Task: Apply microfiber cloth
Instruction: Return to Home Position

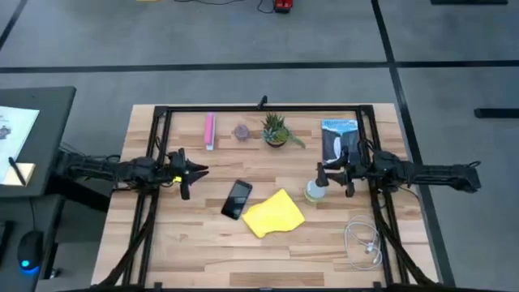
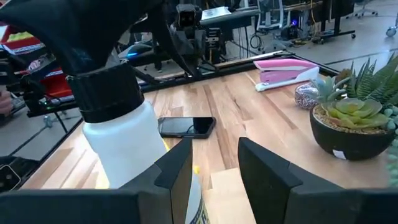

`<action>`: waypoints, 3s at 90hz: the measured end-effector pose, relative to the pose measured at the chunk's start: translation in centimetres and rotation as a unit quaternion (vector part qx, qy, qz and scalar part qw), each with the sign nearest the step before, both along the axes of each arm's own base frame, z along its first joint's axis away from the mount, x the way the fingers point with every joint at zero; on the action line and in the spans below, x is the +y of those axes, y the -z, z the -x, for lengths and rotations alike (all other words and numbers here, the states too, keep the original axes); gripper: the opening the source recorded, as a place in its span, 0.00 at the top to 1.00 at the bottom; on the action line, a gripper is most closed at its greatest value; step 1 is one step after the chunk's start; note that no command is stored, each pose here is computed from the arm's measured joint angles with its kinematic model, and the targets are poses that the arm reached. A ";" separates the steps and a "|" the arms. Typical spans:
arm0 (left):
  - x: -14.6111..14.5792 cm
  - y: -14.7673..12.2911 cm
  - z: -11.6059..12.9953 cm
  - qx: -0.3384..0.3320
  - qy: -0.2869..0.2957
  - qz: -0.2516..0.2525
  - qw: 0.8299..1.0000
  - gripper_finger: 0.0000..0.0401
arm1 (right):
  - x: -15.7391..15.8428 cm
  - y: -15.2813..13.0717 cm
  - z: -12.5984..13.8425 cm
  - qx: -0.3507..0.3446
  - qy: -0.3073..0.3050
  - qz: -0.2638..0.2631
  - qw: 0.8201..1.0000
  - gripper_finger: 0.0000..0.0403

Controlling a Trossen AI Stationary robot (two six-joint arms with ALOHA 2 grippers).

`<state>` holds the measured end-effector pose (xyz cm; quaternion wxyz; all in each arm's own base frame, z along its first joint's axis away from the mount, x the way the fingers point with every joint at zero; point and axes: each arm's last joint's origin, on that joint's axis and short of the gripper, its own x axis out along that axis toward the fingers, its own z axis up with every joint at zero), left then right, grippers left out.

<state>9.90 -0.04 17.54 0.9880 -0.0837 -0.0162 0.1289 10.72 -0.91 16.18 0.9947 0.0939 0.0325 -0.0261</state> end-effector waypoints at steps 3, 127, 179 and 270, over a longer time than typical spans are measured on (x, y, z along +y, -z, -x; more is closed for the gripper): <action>0.0 -0.2 0.4 -0.011 0.000 0.003 1.000 0.86 | 0.0 0.0 0.0 0.000 0.000 0.000 1.000 0.71; -0.1 0.2 0.3 -0.026 0.051 0.009 0.998 0.86 | 0.0 0.7 0.1 0.035 0.010 -0.061 0.997 0.71; -0.1 0.2 0.3 -0.024 0.051 0.009 0.998 0.86 | 0.0 0.6 0.0 0.029 0.006 -0.060 0.998 0.71; -0.1 0.2 0.3 -0.024 0.051 0.009 0.998 0.86 | 0.0 0.5 0.0 0.025 0.006 -0.060 0.998 0.71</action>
